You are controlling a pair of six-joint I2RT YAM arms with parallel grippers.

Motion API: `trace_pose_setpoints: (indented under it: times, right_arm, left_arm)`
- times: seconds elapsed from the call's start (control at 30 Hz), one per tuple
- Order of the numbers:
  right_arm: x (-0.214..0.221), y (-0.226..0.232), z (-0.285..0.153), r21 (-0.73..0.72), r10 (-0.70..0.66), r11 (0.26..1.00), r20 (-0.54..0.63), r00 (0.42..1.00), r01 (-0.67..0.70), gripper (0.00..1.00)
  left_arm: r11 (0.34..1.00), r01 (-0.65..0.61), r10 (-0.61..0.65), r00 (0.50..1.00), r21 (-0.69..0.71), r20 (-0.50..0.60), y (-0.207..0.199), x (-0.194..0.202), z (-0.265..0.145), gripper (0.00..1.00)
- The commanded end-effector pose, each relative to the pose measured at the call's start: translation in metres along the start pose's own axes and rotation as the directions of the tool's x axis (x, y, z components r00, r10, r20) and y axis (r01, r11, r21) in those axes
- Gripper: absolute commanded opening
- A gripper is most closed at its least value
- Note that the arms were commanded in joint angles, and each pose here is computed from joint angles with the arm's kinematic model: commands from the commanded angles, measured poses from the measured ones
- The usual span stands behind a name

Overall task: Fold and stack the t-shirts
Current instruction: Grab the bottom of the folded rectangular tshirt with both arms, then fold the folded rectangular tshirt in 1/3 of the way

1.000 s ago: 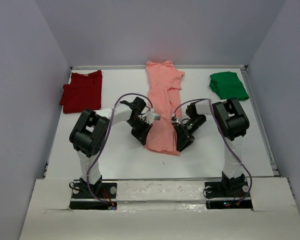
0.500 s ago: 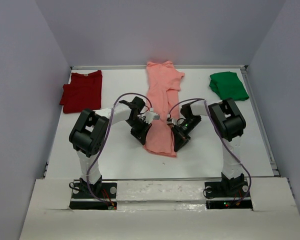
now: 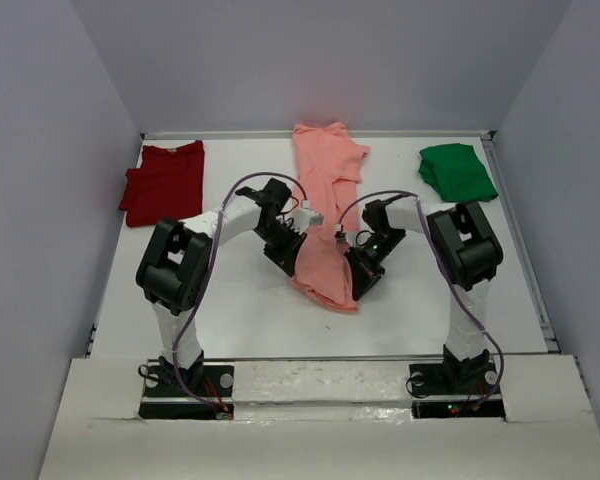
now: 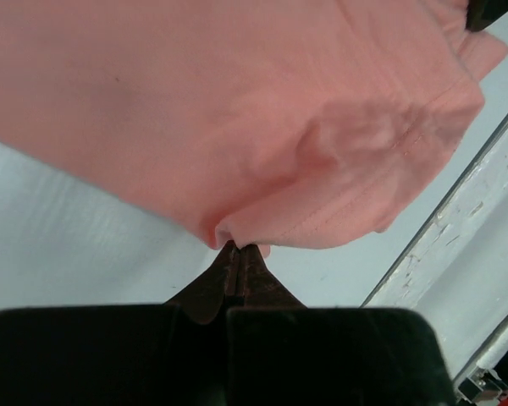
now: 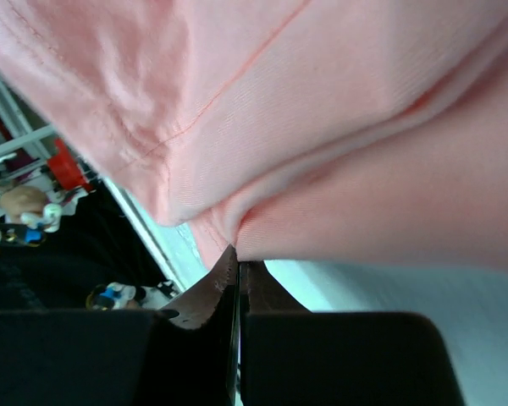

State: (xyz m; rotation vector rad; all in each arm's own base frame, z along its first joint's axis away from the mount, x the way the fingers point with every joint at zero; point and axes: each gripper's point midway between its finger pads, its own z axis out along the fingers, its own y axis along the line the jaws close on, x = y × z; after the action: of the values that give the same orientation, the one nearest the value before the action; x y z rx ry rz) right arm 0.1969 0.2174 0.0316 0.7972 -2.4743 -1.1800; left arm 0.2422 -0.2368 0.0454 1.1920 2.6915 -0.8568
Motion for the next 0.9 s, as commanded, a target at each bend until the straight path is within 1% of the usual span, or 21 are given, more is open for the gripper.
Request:
trace_pose_setpoints:
  times: [0.0, 0.03, 0.17, 0.27, 0.4, 0.47, 0.6, 0.77, 0.87]
  right_arm:
    - [-0.016, 0.013, -0.023, 0.098, -0.068, 0.993, 0.047, 0.997, 0.063, 0.0]
    - [-0.023, 0.015, -0.028, 0.111, -0.085, 0.991, 0.062, 0.994, 0.078, 0.0]
    - [-0.04, 0.02, -0.044, 0.169, -0.127, 0.979, 0.095, 0.987, 0.109, 0.0]
    - [-0.052, 0.024, -0.06, 0.214, -0.151, 0.969, 0.123, 0.981, 0.122, 0.0]
    - [-0.066, 0.022, -0.081, 0.296, -0.175, 0.947, 0.15, 0.973, 0.125, 0.0]
    - [-0.075, 0.021, -0.097, 0.326, -0.187, 0.938, 0.19, 0.964, 0.118, 0.0]
    - [-0.089, 0.019, -0.125, 0.408, -0.209, 0.908, 0.235, 0.949, 0.099, 0.0]
    - [-0.099, 0.013, -0.152, 0.462, -0.219, 0.884, 0.275, 0.936, 0.071, 0.0]
    - [-0.104, 0.011, -0.16, 0.48, -0.223, 0.875, 0.292, 0.93, 0.06, 0.0]
  left_arm:
    - [0.996, -0.092, 0.094, 0.986, -0.019, 0.14, -0.016, -0.045, -0.054, 0.0]
    - [0.994, -0.104, 0.108, 0.98, -0.034, 0.166, -0.018, -0.054, -0.064, 0.0]
    - [0.991, -0.113, 0.125, 0.971, -0.071, 0.202, -0.014, -0.068, -0.084, 0.0]
    - [0.99, -0.112, 0.128, 0.968, -0.087, 0.215, -0.012, -0.07, -0.092, 0.0]
    - [0.988, -0.116, 0.135, 0.966, -0.099, 0.22, -0.012, -0.069, -0.096, 0.0]
    - [0.987, -0.12, 0.141, 0.965, -0.107, 0.222, -0.012, -0.068, -0.097, 0.0]
    - [0.986, -0.117, 0.142, 0.964, -0.121, 0.224, -0.01, -0.068, -0.1, 0.0]
    - [0.983, -0.101, 0.136, 0.961, -0.154, 0.242, -0.006, -0.071, -0.106, 0.0]
    - [0.977, -0.073, 0.125, 0.958, -0.202, 0.258, 0.003, -0.076, -0.109, 0.0]
